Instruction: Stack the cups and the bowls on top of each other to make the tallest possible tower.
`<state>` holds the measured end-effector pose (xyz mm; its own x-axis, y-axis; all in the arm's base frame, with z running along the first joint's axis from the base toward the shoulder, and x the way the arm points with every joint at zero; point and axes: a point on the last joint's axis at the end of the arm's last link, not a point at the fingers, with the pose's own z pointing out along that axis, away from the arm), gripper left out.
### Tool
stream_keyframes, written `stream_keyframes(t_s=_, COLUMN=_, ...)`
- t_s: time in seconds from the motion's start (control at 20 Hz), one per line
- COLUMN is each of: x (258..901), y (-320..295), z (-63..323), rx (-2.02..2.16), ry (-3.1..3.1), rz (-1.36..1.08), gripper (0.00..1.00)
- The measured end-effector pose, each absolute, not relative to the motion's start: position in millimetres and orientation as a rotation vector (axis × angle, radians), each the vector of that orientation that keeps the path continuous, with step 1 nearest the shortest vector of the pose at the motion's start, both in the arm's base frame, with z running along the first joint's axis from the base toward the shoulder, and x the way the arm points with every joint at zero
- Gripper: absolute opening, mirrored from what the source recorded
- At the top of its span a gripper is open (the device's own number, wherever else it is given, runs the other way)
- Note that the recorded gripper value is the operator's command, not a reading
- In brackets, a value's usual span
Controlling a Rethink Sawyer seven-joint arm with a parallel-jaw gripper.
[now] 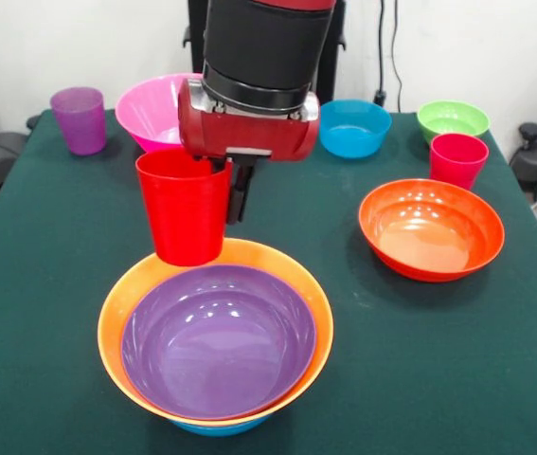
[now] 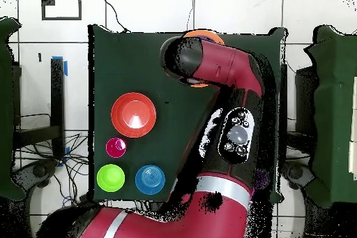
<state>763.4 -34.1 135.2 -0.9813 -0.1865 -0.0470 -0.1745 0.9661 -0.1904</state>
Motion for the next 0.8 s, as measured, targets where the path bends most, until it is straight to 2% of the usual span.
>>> stream_keyframes(t_s=0.8, x=769.0, y=-20.2, z=98.9, rx=-0.329, ry=2.978, rz=-0.329, gripper=0.00)
